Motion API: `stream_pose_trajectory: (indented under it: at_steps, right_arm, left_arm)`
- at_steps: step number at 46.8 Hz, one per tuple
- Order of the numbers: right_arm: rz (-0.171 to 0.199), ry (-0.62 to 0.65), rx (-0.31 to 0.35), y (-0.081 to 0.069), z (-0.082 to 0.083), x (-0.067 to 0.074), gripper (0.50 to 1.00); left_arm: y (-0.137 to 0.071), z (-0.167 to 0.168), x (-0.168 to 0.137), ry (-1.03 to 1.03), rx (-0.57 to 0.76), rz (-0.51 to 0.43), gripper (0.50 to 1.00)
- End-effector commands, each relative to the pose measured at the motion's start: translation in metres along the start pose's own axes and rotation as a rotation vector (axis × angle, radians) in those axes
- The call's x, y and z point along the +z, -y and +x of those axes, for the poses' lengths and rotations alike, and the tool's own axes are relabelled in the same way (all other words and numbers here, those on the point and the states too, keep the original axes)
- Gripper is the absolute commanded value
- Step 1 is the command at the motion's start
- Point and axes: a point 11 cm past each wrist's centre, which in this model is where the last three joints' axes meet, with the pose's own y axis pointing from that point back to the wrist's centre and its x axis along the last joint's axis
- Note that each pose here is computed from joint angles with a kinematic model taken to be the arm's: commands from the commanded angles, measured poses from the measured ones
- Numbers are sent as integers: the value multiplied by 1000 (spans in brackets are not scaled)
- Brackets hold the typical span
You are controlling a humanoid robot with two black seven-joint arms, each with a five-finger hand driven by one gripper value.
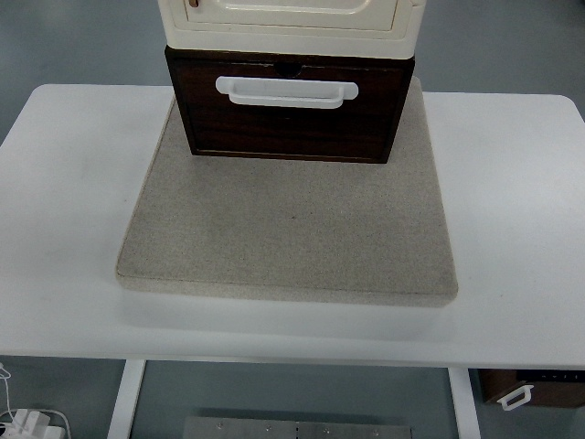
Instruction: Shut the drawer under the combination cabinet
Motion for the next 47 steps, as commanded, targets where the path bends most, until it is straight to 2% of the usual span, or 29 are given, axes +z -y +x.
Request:
stream_pose_trajectory:
  at_steps: [1, 6, 15, 22, 25, 29, 40, 47]
  right_arm:
    - [-1, 0, -1, 0, 0, 1, 952]
    - [-1, 0, 1, 0, 0, 1, 952]
    - [2, 3, -1, 0, 0, -1, 952]
    - [0, -3, -1, 0, 0, 0, 952]
    - [0, 3, -1, 0, 0, 0, 952]
    - [-1, 4, -1, 0, 0, 1, 952]
    - [-3, -2, -4, 0, -1, 1, 952]
    - [0, 8, -3, 0, -1, 1, 952]
  left_arm:
    - [-7, 24, 8, -26, 75, -32, 1000]
    - [-16, 48, 5, -58, 164, -34, 1000]
    - [-48, 112, -12, -207, 463, -52, 1000]
    - [-81, 150, -36, -257, 633, -19, 1000]
    - [-96, 162, -61, -303, 710, 12, 1000]
    - [-115, 176, -78, -338, 790, 36, 1000]
    - [-148, 176, -145, -440, 920, 135, 1000]
    - [-185, 165, -195, -556, 987, 188, 1000]
